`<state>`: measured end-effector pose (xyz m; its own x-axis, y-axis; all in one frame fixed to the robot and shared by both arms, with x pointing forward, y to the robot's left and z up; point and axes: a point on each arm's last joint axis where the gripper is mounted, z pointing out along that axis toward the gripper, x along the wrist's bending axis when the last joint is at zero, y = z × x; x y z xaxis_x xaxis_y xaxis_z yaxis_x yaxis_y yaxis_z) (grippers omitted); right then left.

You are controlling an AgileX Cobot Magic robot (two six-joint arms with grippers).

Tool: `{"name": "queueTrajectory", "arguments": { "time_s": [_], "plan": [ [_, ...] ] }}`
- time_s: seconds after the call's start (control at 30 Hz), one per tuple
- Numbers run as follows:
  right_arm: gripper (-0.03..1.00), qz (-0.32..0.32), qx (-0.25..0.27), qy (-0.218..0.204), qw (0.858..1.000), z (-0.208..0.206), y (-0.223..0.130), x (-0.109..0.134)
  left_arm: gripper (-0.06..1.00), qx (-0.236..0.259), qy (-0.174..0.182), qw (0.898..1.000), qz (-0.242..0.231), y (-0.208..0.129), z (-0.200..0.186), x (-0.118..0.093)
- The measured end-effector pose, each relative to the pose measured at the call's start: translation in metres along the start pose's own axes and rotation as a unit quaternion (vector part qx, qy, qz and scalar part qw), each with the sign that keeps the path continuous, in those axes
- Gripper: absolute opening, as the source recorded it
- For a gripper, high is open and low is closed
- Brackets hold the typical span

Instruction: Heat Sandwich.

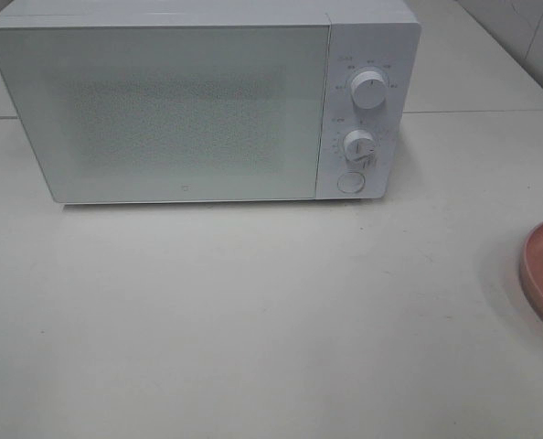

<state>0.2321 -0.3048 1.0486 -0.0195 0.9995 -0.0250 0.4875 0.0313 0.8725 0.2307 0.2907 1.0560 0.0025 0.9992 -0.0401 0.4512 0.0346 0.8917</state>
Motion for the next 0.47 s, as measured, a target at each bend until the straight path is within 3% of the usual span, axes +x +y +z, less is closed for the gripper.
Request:
{"name": "queueTrajectory", "arguments": {
  "time_s": [0.47],
  "plan": [
    [0.76, 0.000, 0.000, 0.000, 1.000, 0.0000, 0.0000, 0.0000, 0.97, 0.000, 0.000, 1.000, 0.000, 0.0000, 0.0000, 0.0000]
  ]
}}
